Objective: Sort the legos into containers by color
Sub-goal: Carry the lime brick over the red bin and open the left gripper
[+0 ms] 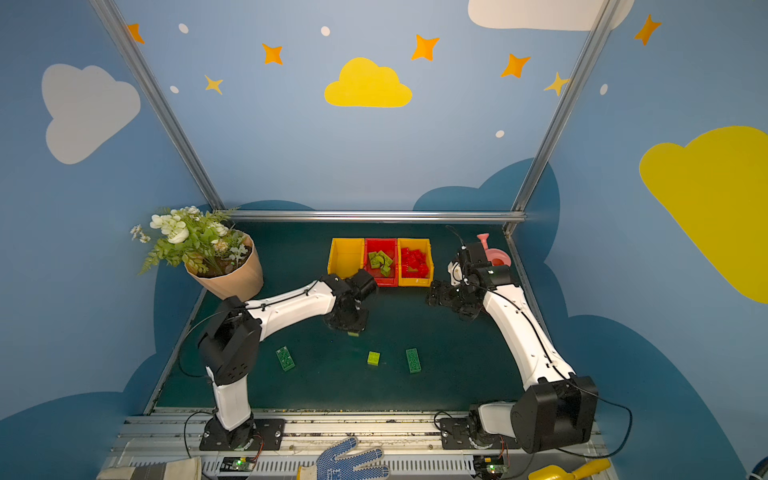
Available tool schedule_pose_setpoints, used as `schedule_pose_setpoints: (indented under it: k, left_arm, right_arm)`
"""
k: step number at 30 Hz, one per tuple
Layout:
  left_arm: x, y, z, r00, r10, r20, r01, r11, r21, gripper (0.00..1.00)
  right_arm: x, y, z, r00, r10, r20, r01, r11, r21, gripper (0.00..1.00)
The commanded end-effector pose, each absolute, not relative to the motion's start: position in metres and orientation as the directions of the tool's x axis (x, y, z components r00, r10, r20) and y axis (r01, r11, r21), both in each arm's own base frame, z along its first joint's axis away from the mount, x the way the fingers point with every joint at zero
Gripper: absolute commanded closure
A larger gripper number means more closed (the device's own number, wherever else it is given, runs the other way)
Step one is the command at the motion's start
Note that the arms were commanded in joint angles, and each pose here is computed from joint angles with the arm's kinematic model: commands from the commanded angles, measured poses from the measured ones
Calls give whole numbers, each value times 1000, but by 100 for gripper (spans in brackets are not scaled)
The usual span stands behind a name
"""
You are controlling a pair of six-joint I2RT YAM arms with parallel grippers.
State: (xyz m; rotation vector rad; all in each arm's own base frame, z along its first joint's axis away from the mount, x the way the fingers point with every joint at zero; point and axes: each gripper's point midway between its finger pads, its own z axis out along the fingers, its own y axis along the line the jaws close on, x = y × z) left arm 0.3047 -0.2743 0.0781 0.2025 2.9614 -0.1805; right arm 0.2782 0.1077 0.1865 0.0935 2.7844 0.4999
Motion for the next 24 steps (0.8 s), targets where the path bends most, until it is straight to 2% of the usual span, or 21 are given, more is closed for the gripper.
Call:
schedule_pose_setpoints:
  k: [1,9,13,17,18,21,22,24]
  left_arm:
    - [351,-269,105,-957,156,-243,177,982,-70,76]
    - [473,-295,143,-904,96,-416,168,976,-142,75]
    - [510,-311,143,-882,64,-467,175,965,-197,75]
    - [529,-320,135,-871,20,-491,183,940,-287,72]
    - [534,-317,133,-867,5,-498,174,940,-292,67]
    - [541,-323,131,-861,-3,-508,194,922,-334,25]
    - [542,-326,133,-860,-3,-511,204,915,-348,15]
    - [542,-331,138,-863,-17,-505,206,900,-383,14]
  right_arm:
    - [276,100,202,-930,152,-335,31,940,340,9]
    - [265,86,207,-895,231,-382,103,939,327,9]
    - [258,78,208,-879,263,-399,138,939,314,9]
    - [254,73,212,-863,297,-409,173,934,313,9]
    - [253,72,214,-859,307,-409,181,931,318,9]
    - [250,73,217,-854,329,-403,198,922,334,9]
    - [249,73,218,-854,335,-398,203,919,338,9]
    - [247,73,220,-854,341,-393,208,916,342,9]
